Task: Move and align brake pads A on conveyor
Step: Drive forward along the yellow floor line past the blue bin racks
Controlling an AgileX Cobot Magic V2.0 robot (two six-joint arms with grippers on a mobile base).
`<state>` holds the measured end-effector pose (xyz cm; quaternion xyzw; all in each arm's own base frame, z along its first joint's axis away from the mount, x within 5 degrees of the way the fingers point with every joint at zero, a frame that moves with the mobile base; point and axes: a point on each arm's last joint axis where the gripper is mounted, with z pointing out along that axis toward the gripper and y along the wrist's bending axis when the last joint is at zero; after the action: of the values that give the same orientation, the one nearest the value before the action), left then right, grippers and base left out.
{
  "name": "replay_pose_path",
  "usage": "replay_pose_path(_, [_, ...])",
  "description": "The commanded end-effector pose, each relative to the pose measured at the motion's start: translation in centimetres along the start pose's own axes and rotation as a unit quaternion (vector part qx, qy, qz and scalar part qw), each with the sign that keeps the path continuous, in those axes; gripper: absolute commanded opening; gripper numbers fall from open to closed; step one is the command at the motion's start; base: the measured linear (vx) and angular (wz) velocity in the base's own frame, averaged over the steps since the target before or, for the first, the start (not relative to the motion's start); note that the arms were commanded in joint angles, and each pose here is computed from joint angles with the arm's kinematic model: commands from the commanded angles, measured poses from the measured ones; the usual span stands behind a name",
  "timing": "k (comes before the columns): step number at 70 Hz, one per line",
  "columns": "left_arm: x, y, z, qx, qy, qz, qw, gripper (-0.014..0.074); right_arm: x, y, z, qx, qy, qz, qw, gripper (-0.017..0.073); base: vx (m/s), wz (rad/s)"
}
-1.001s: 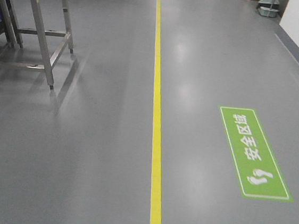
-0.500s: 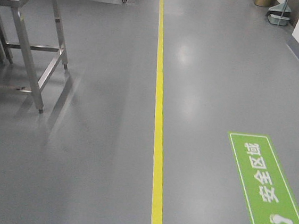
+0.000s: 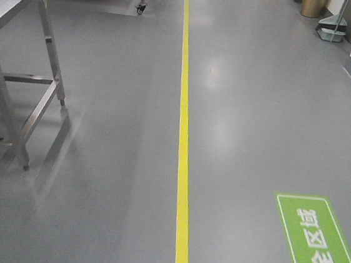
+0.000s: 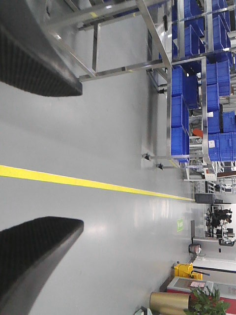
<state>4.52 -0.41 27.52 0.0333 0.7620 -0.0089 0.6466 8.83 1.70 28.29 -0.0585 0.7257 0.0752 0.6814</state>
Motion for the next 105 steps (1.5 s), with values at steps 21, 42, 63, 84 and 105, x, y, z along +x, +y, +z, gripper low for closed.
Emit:
replay_pose_path(21, [-1.44,0.04,-0.13,0.001,-0.040,-0.003,0.999,0.0523,-1.55,0.19,-0.07,-0.009,-0.048,-0.002,0.999,0.0487,0.65,0.01])
replay_pose_path(42, [-1.44,0.04,-0.13,0.001,-0.040,-0.003,0.999,0.0523,-1.55,0.19,-0.07,-0.009,-0.048,-0.002,0.999,0.0487,0.63,0.00])
replay_pose_path(63, [-1.44,0.04,-0.13,0.001,-0.040,-0.003,0.999,0.0523,-1.55,0.19,-0.07,-0.009,-0.048,-0.002,0.999,0.0487,0.62,-0.06])
replay_pose_path(84, [-1.44,0.04,-0.13,0.001,-0.040,-0.003,0.999,0.0523,-1.54,0.19,-0.07,-0.009,-0.047,-0.002,0.999,0.0487,0.61,0.02])
replay_pose_path(105, [-1.45,0.04,-0.13,0.001,-0.040,-0.003,0.999,0.0523,-1.54,0.19,-0.07,-0.009,-0.047,-0.002,0.999,0.0487,0.61,0.07])
